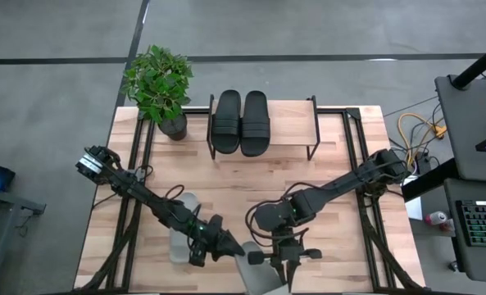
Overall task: Pick and place slides into the shelf
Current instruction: Put the right gray slide on the shelf
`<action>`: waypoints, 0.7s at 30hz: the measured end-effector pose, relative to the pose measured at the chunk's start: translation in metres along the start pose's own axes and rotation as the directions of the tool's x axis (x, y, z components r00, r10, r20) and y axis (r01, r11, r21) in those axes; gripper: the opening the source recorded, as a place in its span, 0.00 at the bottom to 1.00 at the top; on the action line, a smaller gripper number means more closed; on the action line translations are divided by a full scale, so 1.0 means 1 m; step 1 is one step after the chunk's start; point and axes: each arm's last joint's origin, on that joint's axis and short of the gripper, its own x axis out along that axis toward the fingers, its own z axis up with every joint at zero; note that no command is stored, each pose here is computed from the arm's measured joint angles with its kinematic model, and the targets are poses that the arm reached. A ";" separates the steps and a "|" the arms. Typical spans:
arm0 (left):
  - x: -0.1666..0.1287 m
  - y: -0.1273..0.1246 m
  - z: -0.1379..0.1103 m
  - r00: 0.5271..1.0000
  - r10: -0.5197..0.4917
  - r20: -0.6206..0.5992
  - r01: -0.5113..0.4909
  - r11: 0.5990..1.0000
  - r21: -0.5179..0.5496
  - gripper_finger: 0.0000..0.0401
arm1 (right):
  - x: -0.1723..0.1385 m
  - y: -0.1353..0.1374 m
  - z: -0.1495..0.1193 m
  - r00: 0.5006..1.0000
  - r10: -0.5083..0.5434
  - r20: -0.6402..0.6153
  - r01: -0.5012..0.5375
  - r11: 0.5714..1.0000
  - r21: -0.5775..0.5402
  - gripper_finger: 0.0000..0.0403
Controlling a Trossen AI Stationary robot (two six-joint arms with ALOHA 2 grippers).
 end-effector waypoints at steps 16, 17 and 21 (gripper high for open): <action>0.008 0.005 -0.002 0.998 -0.034 -0.047 0.031 0.997 -0.071 0.11 | 0.000 0.000 0.000 1.000 -0.005 0.000 0.005 1.000 -0.009 0.05; 0.008 0.005 -0.002 0.998 -0.034 -0.048 0.030 0.997 -0.071 0.10 | 0.000 0.000 0.000 1.000 -0.007 0.000 0.007 1.000 -0.009 0.06; 0.007 0.004 -0.003 0.998 -0.040 -0.055 0.036 0.997 -0.071 0.10 | -0.003 -0.001 0.000 1.000 -0.014 -0.001 0.014 1.000 0.005 0.10</action>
